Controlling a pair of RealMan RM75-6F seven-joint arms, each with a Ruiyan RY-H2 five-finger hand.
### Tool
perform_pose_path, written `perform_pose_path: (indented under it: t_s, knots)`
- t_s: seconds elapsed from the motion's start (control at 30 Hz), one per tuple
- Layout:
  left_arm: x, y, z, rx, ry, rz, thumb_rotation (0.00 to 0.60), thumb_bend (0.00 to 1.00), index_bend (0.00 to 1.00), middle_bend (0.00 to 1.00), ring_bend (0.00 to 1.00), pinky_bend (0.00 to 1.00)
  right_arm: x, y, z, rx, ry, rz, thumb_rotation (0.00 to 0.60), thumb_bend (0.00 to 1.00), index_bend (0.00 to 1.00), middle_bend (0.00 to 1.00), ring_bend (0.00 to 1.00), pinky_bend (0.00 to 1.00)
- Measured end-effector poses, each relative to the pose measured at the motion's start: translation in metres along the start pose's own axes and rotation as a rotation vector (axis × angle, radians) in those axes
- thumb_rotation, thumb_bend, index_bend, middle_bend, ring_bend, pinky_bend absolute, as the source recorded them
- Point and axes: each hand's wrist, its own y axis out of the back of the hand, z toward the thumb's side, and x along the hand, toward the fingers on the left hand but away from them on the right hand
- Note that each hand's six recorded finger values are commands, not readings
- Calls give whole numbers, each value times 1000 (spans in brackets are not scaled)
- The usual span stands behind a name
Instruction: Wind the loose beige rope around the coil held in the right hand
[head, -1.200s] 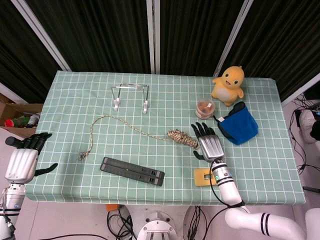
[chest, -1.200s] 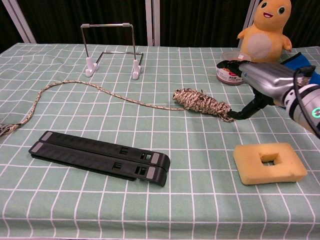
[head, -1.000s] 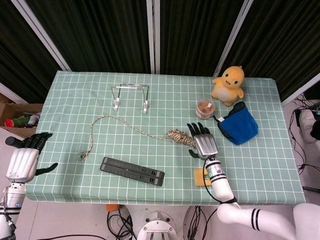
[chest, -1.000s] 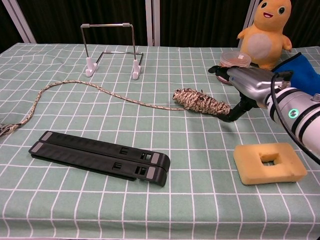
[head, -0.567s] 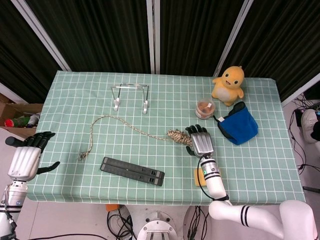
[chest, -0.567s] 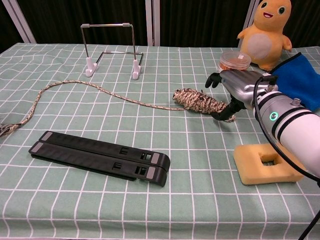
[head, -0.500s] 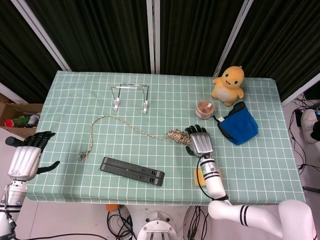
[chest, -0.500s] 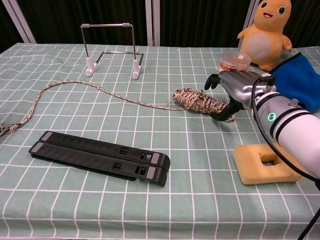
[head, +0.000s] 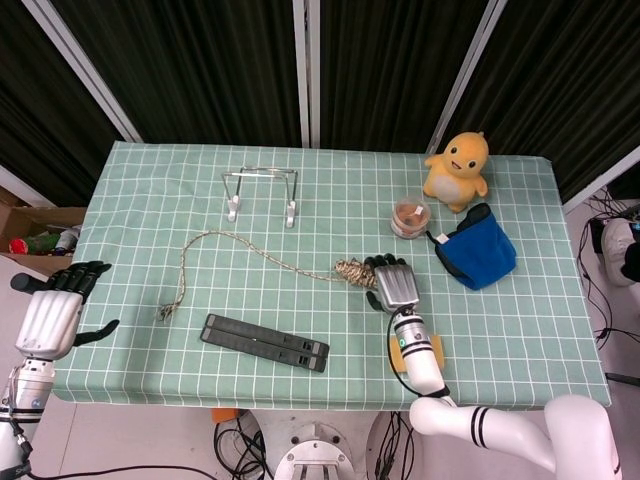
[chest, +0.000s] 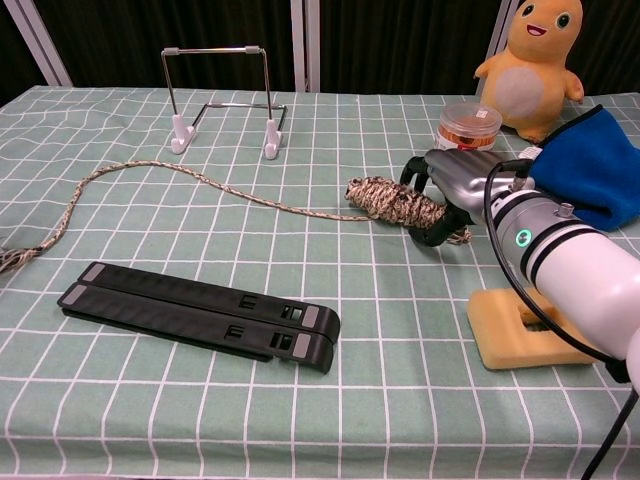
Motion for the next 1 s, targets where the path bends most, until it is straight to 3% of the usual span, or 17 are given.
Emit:
perform_pose_path:
  t_s: [0.1, 0.43, 0.8, 1.0]
  knots:
    - [0, 0, 0, 0, 1, 0, 534, 151, 187, 182, 171, 241, -1, 0, 3, -8, 7, -3, 600, 333, 350, 358, 272, 494]
    - [2, -1, 1, 1, -5, -2, 537, 150, 186, 182, 171, 243, -5, -4, 9, -18, 15, 18, 600, 395, 415, 414, 355, 574]
    - [5, -5, 4, -2, -16, -12, 536, 151, 187, 186, 171, 250, -6, 3, 7, -49, 27, -57, 600, 611, 742, 634, 578, 809]
    - [6, -7, 5, -3, -18, -18, 535, 150, 187, 186, 171, 251, -7, 4, 2, -68, 34, -88, 600, 698, 852, 699, 650, 886]
